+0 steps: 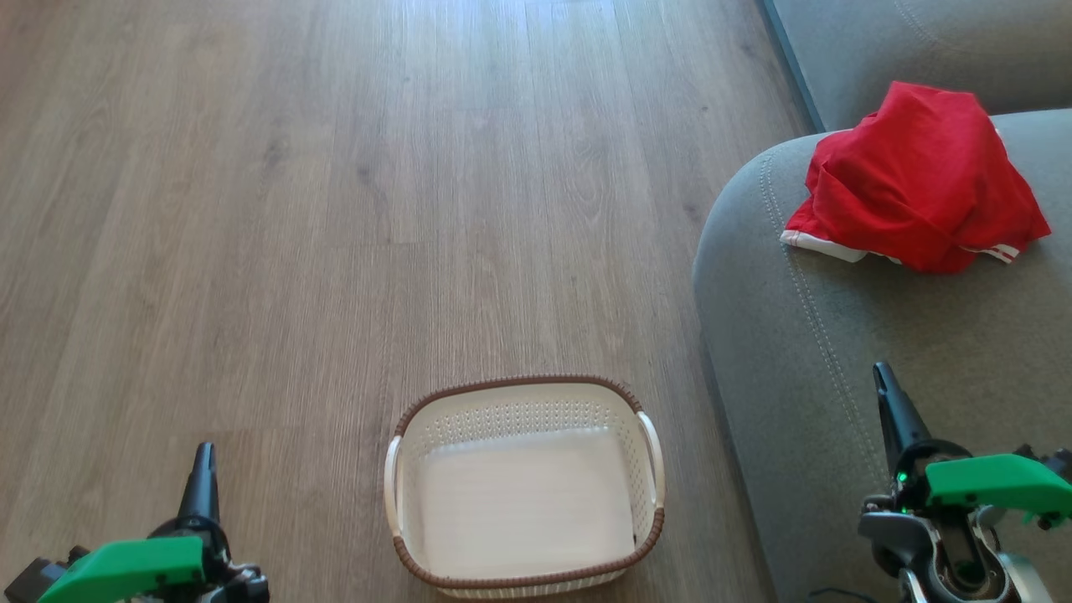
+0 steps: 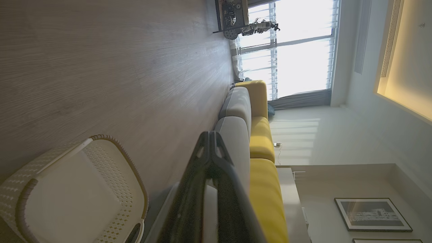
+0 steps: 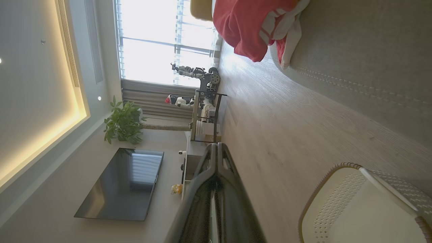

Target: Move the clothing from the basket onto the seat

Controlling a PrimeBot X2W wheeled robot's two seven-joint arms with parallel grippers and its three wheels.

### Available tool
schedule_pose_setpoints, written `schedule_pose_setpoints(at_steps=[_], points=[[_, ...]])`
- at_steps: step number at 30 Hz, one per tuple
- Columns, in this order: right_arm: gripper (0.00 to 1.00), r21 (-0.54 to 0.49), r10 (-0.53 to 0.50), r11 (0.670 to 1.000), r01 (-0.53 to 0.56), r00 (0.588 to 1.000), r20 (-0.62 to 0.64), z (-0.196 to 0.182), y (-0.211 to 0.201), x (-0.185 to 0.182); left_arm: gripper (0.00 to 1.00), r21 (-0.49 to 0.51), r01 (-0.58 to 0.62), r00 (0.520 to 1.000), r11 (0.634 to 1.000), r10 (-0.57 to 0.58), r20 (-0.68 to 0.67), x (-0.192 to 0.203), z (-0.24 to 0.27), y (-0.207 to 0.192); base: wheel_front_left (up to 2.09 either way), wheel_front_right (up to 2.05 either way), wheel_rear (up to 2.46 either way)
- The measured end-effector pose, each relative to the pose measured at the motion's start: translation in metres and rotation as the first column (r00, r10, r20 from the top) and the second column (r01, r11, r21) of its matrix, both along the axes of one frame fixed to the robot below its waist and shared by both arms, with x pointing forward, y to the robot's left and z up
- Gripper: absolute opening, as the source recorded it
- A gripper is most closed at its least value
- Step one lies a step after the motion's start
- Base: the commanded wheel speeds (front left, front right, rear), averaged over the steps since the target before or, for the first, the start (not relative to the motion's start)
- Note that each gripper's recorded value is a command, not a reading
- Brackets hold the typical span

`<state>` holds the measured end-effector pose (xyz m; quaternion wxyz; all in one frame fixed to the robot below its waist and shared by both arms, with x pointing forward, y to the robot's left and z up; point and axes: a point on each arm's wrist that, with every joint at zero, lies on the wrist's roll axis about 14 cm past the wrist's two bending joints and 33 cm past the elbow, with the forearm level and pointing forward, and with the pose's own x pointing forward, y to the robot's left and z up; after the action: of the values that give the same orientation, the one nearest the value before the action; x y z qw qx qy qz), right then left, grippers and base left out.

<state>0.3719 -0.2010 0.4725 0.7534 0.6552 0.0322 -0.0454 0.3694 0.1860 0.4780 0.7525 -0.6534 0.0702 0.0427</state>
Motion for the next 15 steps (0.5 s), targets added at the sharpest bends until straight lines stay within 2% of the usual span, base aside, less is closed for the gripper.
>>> schedule_pose_setpoints(at_steps=[15], points=[[0.0,0.153,-0.025,0.988,0.02,0.999,0.032,0.01,-0.005,0.006,0.0,-0.148,-0.013,0.998,0.989,0.021,0.058,0.007,0.013,0.001,0.0,0.0,0.0]])
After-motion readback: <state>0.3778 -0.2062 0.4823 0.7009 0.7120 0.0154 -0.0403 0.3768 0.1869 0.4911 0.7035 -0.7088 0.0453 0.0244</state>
